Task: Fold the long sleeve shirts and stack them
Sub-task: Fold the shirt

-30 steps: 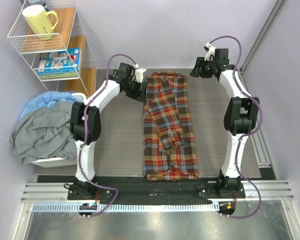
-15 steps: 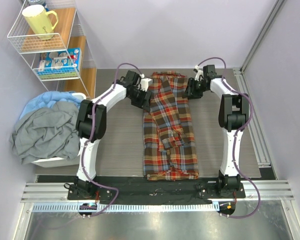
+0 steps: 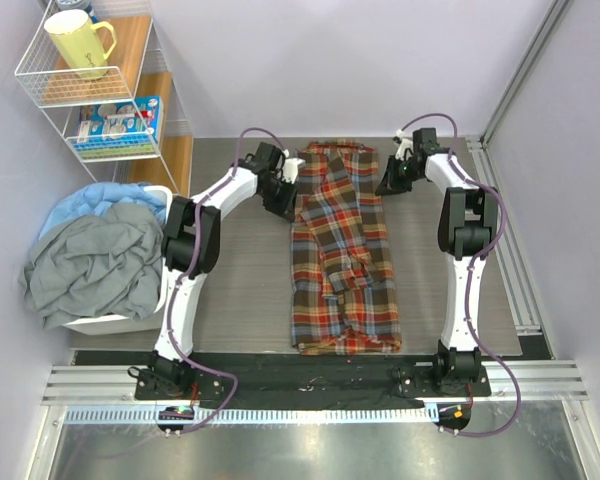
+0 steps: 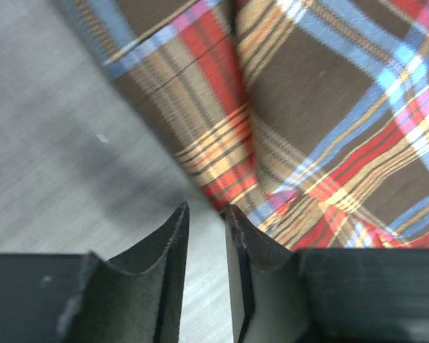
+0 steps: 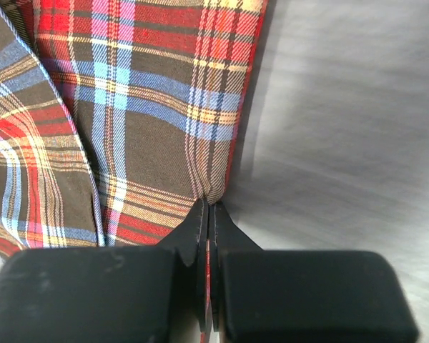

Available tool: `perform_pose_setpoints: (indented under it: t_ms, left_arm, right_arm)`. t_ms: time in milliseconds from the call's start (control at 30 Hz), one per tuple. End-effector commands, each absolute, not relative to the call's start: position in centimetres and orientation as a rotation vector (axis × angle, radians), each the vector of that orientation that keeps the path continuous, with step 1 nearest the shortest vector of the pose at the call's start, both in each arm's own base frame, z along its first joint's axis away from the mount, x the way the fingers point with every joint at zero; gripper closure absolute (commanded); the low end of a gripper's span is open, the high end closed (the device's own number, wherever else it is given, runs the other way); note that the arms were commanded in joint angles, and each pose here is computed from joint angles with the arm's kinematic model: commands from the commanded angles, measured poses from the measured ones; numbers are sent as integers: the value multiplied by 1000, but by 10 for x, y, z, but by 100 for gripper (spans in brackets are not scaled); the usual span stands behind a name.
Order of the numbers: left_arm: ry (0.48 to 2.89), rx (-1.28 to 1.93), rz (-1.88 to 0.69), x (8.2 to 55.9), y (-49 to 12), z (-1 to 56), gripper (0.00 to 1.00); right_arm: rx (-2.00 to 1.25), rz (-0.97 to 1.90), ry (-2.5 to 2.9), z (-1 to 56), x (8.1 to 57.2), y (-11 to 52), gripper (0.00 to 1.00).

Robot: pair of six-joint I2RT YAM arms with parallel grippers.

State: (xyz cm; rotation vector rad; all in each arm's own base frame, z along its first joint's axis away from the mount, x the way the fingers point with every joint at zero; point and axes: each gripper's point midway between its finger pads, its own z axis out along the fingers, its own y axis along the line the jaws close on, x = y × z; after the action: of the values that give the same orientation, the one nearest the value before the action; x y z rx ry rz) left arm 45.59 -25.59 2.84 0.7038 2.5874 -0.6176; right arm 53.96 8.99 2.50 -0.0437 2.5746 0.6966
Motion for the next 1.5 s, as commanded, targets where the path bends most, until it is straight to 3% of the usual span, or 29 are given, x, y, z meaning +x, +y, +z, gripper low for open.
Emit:
perform_pose_setpoints:
  t_ms: [0, 133, 200, 267, 300, 367, 400, 433, 500, 533, 600, 633, 667, 767, 833, 900, 1000, 1067, 1167, 1300, 1467]
  left_arm:
    - [2626, 668, -531, 474, -242, 11, 74]
    - [2614, 687, -491, 488, -236, 10, 76]
    - [2597, 687, -492, 495, -234, 18, 76]
    - [2536, 705, -542, 497, -233, 45, 69]
    - [2528, 713, -567, 491, -231, 49, 65]
    - [2346, 750, -674, 490, -239, 113, 50]
    - [2340, 772, -694, 476, -237, 114, 46]
    - [2272, 804, -729, 468, -241, 136, 36]
    - [2128, 890, -707, 442, -238, 179, 26]
    - [2098, 926, -698, 430, -238, 188, 17]
    - [1989, 1071, -656, 405, -240, 205, 2]
    - [1948, 1119, -636, 384, -236, 213, 0]
    - [1900, 1165, -633, 370, -243, 219, 0]
    - [1808, 1240, -665, 337, -255, 223, 0]
    - [1808, 1346, -709, 310, -257, 212, 0]
    - [1782, 1498, -795, 276, -266, 195, 0]
    - [1735, 1669, -706, 237, -273, 149, 0]
    - [1541, 1702, -649, 227, -292, 151, 0]
    - [1483, 1843, -645, 193, -296, 106, 0]
    - [1495, 1959, -683, 166, -302, 73, 16]
    - [1443, 2020, -667, 152, -310, 59, 20]
  right_arm:
    - [-60, 604, 2566, 12, 558, 70, 99]
    - [-56, 605, 2549, 10, 566, 71, 94]
    - [-71, 612, 2533, 22, 567, 72, 77]
    - [-89, 623, 2519, 34, 563, 69, 66]
    - [-91, 616, 2472, 61, 564, 61, 53]
    - [-140, 638, 2419, 89, 558, 54, 36]
    - [-172, 611, 2346, 126, 556, 41, 31]
    - [-217, 604, 2299, 148, 552, 38, 28]
    - [-378, 534, 2235, 169, 536, 28, 23]
    - [-450, 478, 2150, 211, 523, 26, 21]
    - [-663, 444, 2083, 219, 493, 32, 15]
    - [-731, 436, 2044, 226, 481, 35, 12]
    - [-793, 487, 1984, 236, 456, 48, 0]
    - [-973, 472, 1828, 256, 426, 62, 0]
    - [-1262, 505, 1771, 238, 381, 79, 0]
    - [-1558, 603, 1790, 199, 313, 91, 0]
    - [-1840, 571, 1649, 150, 256, 82, 1]
    - [-2038, 560, 1495, 113, 219, 77, 6]
    - [-2193, 525, 1273, 90, 182, 79, 13]
    - [-2264, 577, 1129, 72, 152, 87, 22]
    - [-2337, 629, 1010, 50, 131, 96, 31]
